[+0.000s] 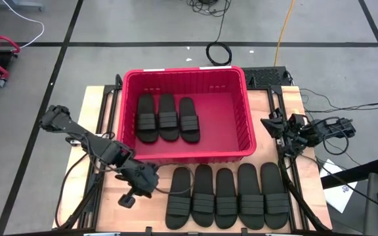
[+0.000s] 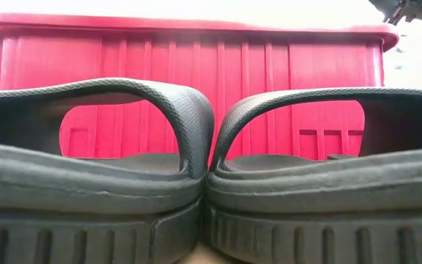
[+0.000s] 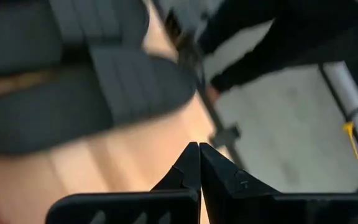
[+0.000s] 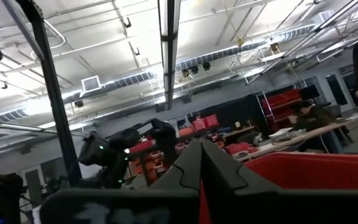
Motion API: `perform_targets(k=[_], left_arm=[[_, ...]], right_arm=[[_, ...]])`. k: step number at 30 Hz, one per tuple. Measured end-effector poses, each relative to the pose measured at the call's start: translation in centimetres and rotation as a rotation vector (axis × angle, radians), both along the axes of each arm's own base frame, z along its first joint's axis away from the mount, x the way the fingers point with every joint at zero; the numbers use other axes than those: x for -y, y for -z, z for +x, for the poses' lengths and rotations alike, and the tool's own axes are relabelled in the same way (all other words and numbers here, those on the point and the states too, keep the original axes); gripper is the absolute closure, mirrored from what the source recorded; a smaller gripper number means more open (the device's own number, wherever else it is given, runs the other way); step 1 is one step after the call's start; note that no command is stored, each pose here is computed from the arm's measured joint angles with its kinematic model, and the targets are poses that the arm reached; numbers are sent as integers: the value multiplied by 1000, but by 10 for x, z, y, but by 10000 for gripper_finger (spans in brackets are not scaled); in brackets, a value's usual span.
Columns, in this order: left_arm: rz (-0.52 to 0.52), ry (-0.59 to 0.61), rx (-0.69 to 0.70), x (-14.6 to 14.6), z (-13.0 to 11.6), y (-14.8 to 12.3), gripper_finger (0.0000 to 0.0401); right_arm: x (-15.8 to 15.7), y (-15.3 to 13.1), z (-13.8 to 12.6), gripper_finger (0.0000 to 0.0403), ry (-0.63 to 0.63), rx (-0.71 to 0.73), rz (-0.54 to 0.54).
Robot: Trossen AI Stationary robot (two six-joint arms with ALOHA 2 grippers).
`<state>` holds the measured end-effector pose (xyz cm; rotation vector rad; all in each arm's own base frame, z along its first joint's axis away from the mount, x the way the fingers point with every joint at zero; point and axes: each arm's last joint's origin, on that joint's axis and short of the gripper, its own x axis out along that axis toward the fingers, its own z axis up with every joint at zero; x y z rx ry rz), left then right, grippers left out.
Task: Pick and place slides into bin
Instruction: Put the slipper into the bin
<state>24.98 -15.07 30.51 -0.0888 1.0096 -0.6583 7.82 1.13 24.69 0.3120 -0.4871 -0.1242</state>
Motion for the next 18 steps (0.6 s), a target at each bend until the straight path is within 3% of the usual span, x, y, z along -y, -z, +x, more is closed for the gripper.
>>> perform_targets(k=[3, 6, 9, 12, 18], left_arm=[[-24, -96, 55, -1, 10, -3, 401], [-24, -209, 19, -7, 20, 3, 401], [-30, -202, -8, -5, 33, 16, 401], [-76, -168, 66, 3, 53, 26, 401], [-112, -282, 65, -9, 86, 51, 398]], right_arm=[[0, 0, 0, 403, 1, -1, 0], [0, 0, 0, 403, 0, 0, 1], [0, 0, 0, 403, -3, 1, 7], [0, 0, 0, 403, -8, 3, 14], [-2, -1, 0, 403, -66, 14, -1]])
